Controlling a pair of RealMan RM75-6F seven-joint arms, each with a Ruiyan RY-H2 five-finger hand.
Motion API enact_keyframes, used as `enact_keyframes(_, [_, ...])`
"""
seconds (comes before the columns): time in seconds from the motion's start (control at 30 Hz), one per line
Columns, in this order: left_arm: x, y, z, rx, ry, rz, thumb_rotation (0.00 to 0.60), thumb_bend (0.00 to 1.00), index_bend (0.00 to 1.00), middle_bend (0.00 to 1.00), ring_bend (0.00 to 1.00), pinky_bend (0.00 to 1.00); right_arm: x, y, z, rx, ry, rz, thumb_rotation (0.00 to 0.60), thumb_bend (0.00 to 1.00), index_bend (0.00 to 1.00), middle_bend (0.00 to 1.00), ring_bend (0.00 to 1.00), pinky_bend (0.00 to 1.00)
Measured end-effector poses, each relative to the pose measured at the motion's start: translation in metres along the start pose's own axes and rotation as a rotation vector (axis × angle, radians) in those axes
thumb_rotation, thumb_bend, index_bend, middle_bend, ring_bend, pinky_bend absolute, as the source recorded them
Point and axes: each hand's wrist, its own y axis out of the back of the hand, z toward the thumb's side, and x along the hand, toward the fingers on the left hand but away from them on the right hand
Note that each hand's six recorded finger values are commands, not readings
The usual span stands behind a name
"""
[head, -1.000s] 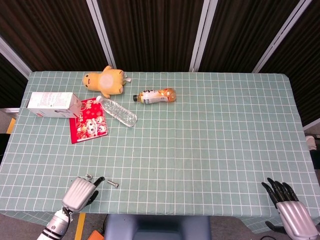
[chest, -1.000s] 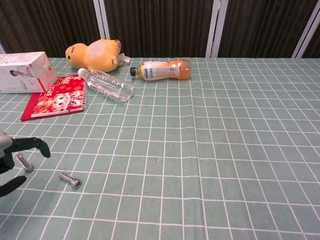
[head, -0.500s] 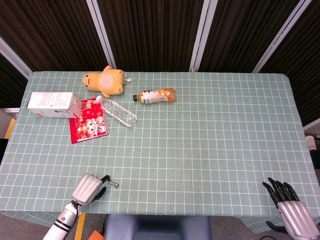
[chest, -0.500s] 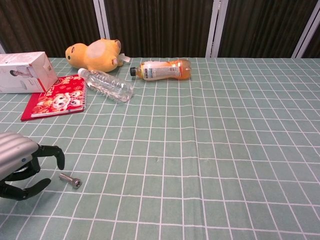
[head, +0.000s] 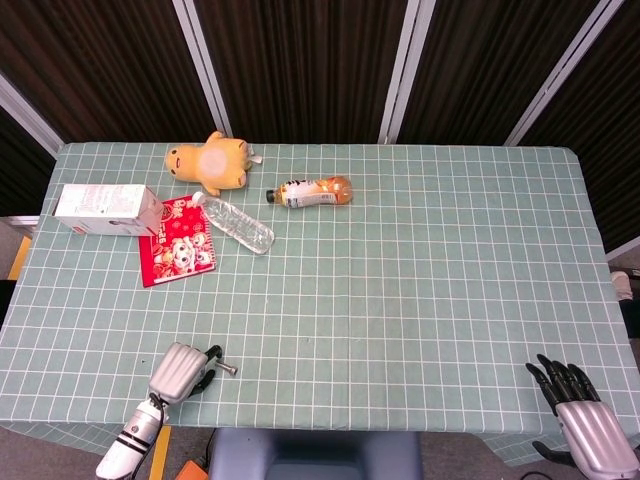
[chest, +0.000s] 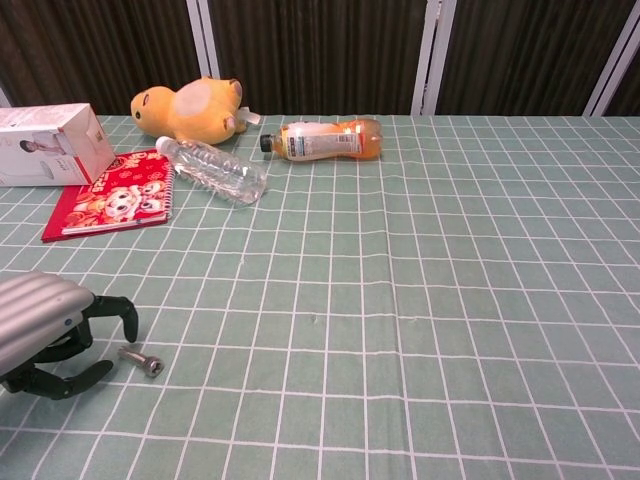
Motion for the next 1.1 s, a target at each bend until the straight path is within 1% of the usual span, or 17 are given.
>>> enact_keyframes(0.2, [0.003, -0.003, 0.000, 0.001, 0.002, -0.012, 0.600, 0.41, 0.47, 1.00, 1.00, 1.00, 0.000, 0.001, 0.000, -0.001, -0.001, -0.004, 0.600, 0.16, 0.00, 0.00, 0.00, 0.00])
enact_keyframes(0.53, [0.005, -0.004, 0.000, -0.003, 0.004, -0.011, 0.600, 0.41, 0.52, 1.00, 1.00, 1.00, 0.000, 0.000, -0.001, 0.000, -0.003, -0.002, 0.600, 0.16, 0.00, 0.00, 0.00, 0.00])
enact_keyframes(0.8, [0.001, 0.003, 0.001, -0.011, -0.005, 0.010, 0.600, 0.41, 0.54, 1.00, 1.00, 1.00, -0.001, 0.000, 0.000, 0.002, -0.003, -0.001, 0.600, 0.16, 0.00, 0.00, 0.00, 0.00])
enact_keyframes(1.1, [-0.005, 0.012, 0.005, -0.005, -0.018, 0.021, 0.600, 0.42, 0.55, 1.00, 1.00, 1.00, 0.000, 0.000, 0.000, 0.002, -0.002, -0.002, 0.600, 0.16, 0.00, 0.00, 0.00, 0.00])
